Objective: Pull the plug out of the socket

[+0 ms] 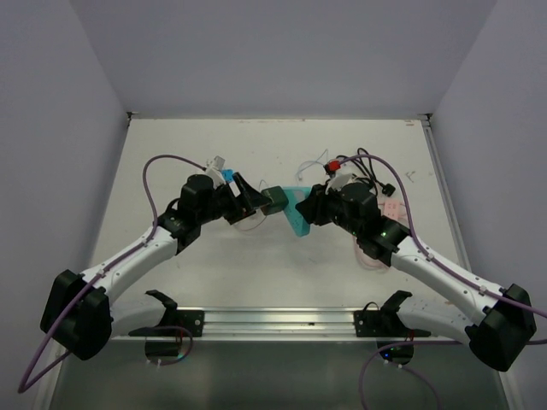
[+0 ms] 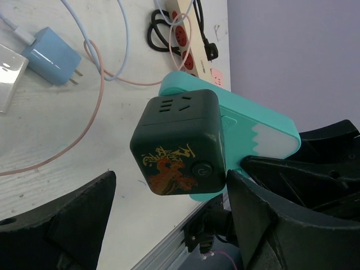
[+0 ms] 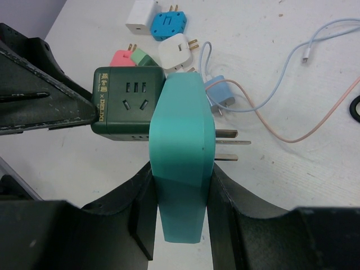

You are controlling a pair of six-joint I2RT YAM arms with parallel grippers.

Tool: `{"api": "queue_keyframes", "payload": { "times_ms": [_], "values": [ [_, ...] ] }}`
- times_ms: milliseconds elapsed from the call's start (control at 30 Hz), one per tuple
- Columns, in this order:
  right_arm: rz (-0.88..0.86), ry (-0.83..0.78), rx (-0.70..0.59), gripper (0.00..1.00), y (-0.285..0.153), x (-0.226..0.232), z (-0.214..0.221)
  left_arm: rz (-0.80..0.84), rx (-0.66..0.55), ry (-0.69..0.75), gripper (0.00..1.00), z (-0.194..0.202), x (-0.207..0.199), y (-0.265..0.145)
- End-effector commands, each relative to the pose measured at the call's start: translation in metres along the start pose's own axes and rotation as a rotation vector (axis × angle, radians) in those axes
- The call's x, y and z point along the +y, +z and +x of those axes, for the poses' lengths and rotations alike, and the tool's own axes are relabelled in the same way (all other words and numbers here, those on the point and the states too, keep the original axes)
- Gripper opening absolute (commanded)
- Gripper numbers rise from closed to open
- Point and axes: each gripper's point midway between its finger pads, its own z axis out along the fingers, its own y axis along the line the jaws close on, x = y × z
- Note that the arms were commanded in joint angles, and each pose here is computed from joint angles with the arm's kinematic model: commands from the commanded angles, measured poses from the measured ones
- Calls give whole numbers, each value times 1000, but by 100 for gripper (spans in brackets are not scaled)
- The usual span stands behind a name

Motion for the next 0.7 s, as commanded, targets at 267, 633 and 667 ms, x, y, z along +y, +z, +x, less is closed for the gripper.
{"api": "queue_keyframes", "payload": {
  "times_ms": [267, 633, 667],
  "values": [
    [-119, 62, -155, 0, -5, 29, -39, 106, -49, -27, 83, -18, -35, 22],
    [-113, 37, -126, 0, -1, 25, -27, 132, -43, -48, 54, -18, -40, 33],
    [-90, 34, -132, 0, -1, 21, -27, 131, -41, -48, 50, -17, -39, 33]
  ]
}}
